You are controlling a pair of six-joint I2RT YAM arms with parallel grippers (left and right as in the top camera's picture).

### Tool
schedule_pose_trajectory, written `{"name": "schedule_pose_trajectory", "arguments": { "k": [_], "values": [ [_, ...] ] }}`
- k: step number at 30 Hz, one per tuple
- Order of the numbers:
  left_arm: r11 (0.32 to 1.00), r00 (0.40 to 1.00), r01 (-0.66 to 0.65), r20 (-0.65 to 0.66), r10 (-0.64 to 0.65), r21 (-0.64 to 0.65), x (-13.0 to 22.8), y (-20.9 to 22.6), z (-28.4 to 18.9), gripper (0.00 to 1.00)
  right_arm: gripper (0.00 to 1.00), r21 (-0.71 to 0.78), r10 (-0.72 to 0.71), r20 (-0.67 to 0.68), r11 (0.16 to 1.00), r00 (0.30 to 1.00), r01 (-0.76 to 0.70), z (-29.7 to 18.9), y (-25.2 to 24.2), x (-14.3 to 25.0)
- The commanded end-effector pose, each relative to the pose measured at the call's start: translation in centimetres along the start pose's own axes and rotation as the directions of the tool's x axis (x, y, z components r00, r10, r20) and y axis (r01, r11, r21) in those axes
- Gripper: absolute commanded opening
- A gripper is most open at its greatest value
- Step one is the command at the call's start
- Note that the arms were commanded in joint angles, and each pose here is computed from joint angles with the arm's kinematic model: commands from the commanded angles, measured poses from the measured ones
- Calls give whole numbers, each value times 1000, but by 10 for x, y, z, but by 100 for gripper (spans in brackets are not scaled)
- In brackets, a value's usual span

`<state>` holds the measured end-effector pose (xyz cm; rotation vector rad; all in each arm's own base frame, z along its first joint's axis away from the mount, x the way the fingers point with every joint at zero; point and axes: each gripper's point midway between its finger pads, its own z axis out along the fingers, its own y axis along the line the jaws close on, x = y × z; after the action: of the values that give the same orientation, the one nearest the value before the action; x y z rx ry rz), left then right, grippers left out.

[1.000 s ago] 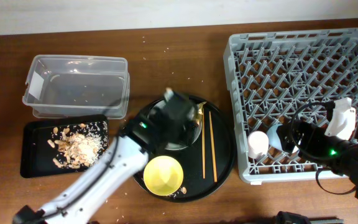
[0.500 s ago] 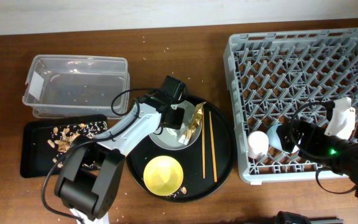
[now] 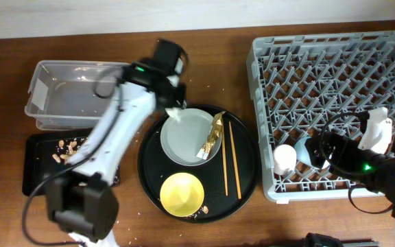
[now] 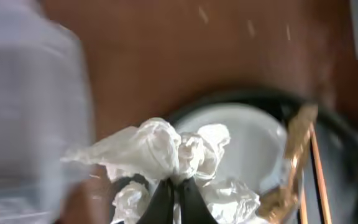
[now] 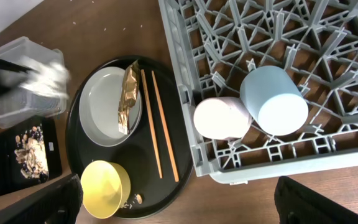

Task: Sort waste into correct bins and load items into the dishwasher rack
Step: 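Pick the white tissue off the plate with the left gripper into the clear bin, then pick the gold wrapper with the left gripper and drop it in the clear bin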

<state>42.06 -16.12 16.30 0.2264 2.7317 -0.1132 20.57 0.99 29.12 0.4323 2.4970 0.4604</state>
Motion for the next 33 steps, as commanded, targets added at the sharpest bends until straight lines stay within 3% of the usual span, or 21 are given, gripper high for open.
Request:
{"name": "schedule_pose_trajectory", "arguments": {
  "k": [1,4,5,6,7,9,11,13,15,17,22,24,28,30,33],
  "values": [
    [973,990,104,117,-81,-205,-27,80,-34,0,100,0,3,12,1000,1000,-3,-2,0,-2],
    [915,971,216,169,-166,-341,-34,147,-33,0,99,-1,3,12,1000,1000,-3,-2,0,-2],
    [916,968,235,160,-192,-326,-33,155,-26,20,100,-1,3,12,1000,1000,-3,-2,0,-2],
    [920,967,244,143,-209,-306,-31,159,-19,66,100,0,3,11,1000,1000,-3,-2,0,-2],
    [930,967,248,125,-222,-272,-29,157,-12,75,100,-1,3,12,1000,1000,-3,-2,0,-2],
    [957,970,236,107,-220,-169,-31,136,-8,77,100,0,3,10,1000,1000,-3,-2,0,-1],
    [985,981,175,83,-175,13,-35,82,-10,77,100,0,4,9,1000,1000,-4,-2,0,-1],
    [992,994,98,37,-102,82,-25,38,-7,71,100,1,4,9,1000,1000,-4,-2,0,-1],
    [991,998,-60,-14,62,118,-3,-13,6,69,100,3,4,10,1000,1000,-4,-2,0,-1],
    [963,966,-238,-75,249,128,28,-60,28,68,100,3,4,10,1000,1000,-4,-2,0,-1],
    [904,881,-408,-205,427,129,86,-118,81,64,100,3,4,9,1000,1000,-4,-2,0,-1],
    [895,859,-425,-251,446,134,101,-124,99,46,100,3,4,9,1000,1000,-4,-2,0,-1],
    [909,859,-407,-300,415,90,110,-115,117,24,100,3,4,9,1000,1000,-4,-2,0,-1],
    [909,861,-408,-292,416,92,106,-117,112,0,100,3,4,9,1000,1000,-4,-2,0,-1],
    [912,871,-403,-273,408,76,87,-118,86,0,100,3,4,9,1000,1000,-4,-2,0,-1]
  ]
}}
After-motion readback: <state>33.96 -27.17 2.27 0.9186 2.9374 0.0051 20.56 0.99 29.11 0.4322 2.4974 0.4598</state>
